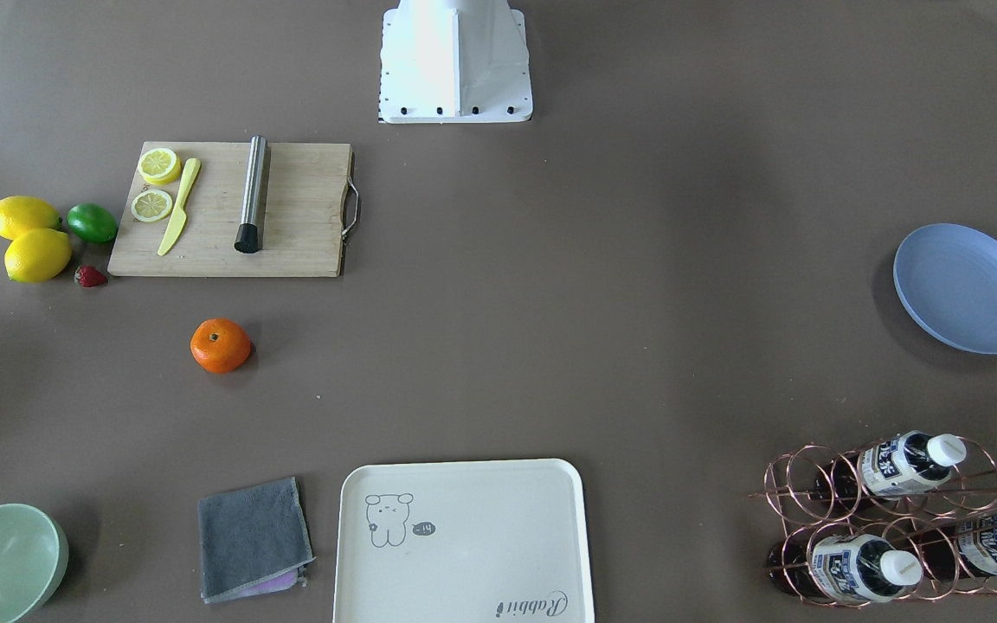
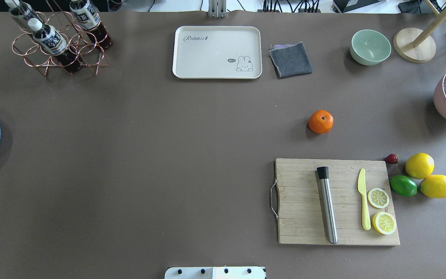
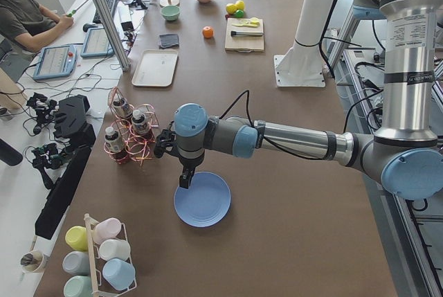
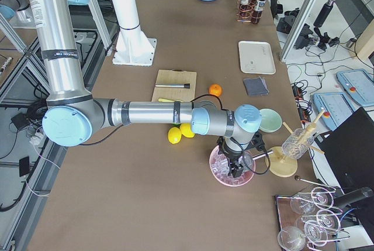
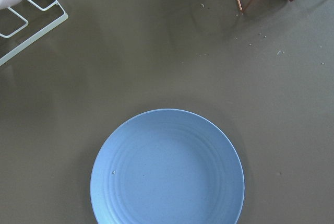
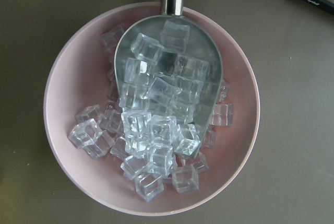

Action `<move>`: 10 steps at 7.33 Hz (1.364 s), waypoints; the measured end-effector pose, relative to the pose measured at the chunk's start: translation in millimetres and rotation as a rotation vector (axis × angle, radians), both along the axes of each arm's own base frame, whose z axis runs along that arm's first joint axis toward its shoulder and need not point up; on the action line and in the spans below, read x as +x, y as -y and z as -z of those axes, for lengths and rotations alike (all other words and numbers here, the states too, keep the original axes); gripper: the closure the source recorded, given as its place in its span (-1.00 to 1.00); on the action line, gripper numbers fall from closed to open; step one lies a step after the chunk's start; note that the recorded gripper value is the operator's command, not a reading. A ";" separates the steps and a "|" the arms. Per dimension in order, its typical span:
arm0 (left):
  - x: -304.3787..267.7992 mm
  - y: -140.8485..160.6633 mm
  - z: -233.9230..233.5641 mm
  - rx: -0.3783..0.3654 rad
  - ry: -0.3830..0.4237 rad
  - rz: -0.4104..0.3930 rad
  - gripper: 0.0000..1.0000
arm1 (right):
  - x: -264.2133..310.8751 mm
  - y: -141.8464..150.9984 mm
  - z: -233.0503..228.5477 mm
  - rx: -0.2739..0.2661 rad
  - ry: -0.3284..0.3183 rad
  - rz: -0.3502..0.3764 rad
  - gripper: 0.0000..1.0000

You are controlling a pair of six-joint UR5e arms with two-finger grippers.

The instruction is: Pick orange to plate

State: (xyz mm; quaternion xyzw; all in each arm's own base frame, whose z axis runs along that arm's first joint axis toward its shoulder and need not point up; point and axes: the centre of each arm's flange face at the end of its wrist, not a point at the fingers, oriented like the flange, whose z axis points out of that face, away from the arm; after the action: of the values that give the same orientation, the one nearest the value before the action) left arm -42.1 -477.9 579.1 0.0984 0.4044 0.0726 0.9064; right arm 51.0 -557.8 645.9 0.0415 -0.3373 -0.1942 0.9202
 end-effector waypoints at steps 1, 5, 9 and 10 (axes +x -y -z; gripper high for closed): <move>-1.7 -0.7 -1.6 -0.004 0.002 0.003 -0.96 | -0.5 0.0 1.3 0.002 0.007 0.000 -1.00; -3.6 -1.4 -8.7 -0.018 0.005 0.008 -0.96 | -3.3 -1.1 3.8 0.001 0.044 -0.002 -1.00; -1.8 -0.6 -8.5 -0.018 0.001 0.005 -0.96 | -4.0 0.1 5.9 0.004 0.054 -0.002 -1.00; -1.3 -0.5 -8.5 -0.017 0.001 0.004 -0.96 | -4.1 0.4 5.9 0.008 0.054 -0.002 -1.00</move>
State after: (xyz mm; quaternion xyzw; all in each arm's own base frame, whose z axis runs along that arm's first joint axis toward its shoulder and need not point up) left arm -43.4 -477.4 587.6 0.0913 0.4043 0.0674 0.9076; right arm 46.9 -558.1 640.0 0.0508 -0.3614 -0.1935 0.9107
